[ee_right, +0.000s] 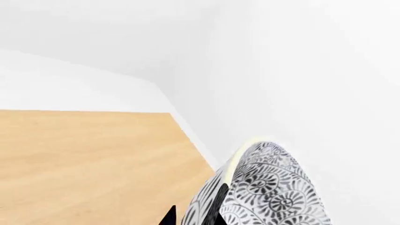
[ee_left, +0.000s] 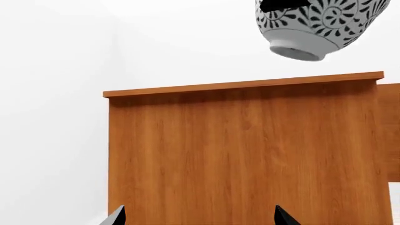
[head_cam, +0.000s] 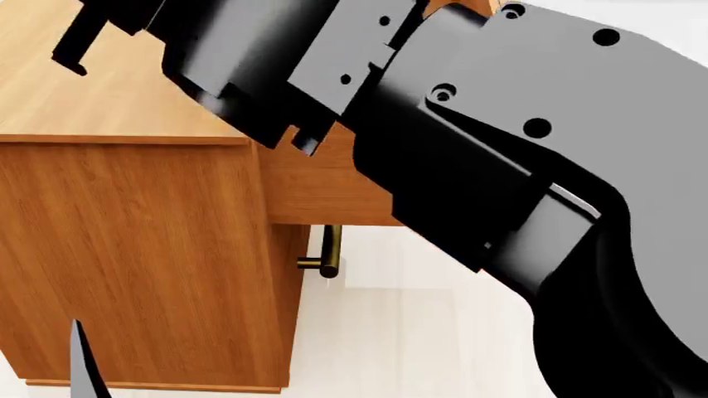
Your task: Put the bowl on top of the cabinet.
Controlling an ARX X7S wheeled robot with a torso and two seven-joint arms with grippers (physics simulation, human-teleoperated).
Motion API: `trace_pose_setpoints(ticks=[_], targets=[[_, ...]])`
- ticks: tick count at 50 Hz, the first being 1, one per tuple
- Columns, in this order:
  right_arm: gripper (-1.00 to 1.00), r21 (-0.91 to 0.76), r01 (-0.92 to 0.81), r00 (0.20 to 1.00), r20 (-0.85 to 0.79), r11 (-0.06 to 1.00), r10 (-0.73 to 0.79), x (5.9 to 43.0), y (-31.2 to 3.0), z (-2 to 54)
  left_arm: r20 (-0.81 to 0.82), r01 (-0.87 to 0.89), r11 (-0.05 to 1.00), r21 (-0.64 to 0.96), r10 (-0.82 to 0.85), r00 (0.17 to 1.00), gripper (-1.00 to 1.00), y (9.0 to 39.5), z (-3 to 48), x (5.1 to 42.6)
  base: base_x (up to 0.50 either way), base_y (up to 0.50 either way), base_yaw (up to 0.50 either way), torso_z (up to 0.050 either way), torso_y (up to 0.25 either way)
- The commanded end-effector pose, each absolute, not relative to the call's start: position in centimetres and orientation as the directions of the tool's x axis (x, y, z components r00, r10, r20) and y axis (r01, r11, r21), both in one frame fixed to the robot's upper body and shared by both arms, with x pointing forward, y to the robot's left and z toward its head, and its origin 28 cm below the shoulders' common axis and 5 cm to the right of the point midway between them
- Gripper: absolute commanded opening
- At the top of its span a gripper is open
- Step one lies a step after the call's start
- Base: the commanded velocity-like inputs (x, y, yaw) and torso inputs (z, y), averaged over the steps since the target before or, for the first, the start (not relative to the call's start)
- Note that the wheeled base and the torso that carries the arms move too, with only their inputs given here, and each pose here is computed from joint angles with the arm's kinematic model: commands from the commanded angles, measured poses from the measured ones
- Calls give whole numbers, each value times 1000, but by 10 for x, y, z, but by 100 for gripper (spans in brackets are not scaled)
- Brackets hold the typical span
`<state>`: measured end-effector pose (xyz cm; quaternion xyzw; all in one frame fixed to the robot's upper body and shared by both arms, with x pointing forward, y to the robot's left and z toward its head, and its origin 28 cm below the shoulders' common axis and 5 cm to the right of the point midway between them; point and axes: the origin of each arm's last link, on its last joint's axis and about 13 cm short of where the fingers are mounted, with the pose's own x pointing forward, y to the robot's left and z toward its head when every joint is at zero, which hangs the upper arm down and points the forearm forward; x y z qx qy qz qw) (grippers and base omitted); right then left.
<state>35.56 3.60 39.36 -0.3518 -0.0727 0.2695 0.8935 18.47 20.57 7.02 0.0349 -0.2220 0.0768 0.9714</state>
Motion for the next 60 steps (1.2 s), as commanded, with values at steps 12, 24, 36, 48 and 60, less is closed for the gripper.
trace_pose_setpoints(ticks=[12,24,36,48,60], targets=[[-100,-802,-521,750,-265,293,606,352,51,341,446,-156,988,14,133,885,100,206,70,184,0,0,0,0,1],[-100,-811,-518,747,-274,272,606,352,50,346,445,-156,988,15,133,885,100,207,69,184,0,0,0,0,0],[100,-833,-457,771,-196,313,606,350,46,381,444,-150,988,18,127,887,100,205,69,183,0,0,0,0,0],[100,-840,-406,782,-114,361,613,340,42,425,443,-142,990,21,118,889,100,204,68,182,0,0,0,0,0],[100,-794,-351,779,47,497,625,316,21,509,441,-139,990,22,115,890,100,204,68,181,0,0,0,0,0]])
